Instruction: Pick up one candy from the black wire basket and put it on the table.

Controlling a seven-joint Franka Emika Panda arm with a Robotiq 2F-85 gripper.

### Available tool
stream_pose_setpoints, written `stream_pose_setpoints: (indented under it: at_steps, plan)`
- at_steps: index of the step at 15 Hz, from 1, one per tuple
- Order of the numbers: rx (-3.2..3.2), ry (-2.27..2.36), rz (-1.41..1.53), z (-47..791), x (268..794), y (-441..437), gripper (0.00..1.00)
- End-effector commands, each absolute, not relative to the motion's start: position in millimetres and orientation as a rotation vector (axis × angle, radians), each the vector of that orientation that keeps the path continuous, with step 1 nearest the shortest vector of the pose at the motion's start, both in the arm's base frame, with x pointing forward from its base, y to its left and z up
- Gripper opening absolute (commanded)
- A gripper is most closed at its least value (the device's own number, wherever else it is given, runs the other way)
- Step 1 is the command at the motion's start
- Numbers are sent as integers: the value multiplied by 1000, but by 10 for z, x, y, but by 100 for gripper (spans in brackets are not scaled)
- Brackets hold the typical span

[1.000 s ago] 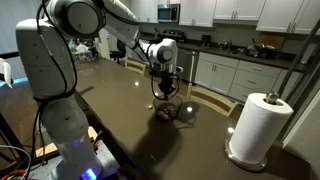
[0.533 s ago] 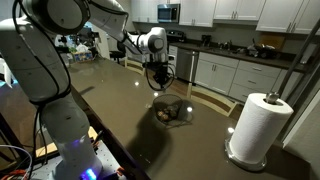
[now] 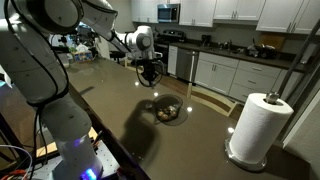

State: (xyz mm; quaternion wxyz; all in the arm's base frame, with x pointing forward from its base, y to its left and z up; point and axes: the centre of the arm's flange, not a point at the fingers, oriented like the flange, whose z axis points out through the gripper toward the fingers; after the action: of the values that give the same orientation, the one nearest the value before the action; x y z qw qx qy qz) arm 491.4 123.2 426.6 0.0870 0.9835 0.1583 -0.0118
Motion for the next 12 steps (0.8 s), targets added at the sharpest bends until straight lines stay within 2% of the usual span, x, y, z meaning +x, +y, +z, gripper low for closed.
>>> stream_pose_setpoints:
  at_steps: [1,12]
  plan:
    - [2946,610,-72,4106,4840,1521,3]
    - [2917,857,-251,3374,4921,1928,3]
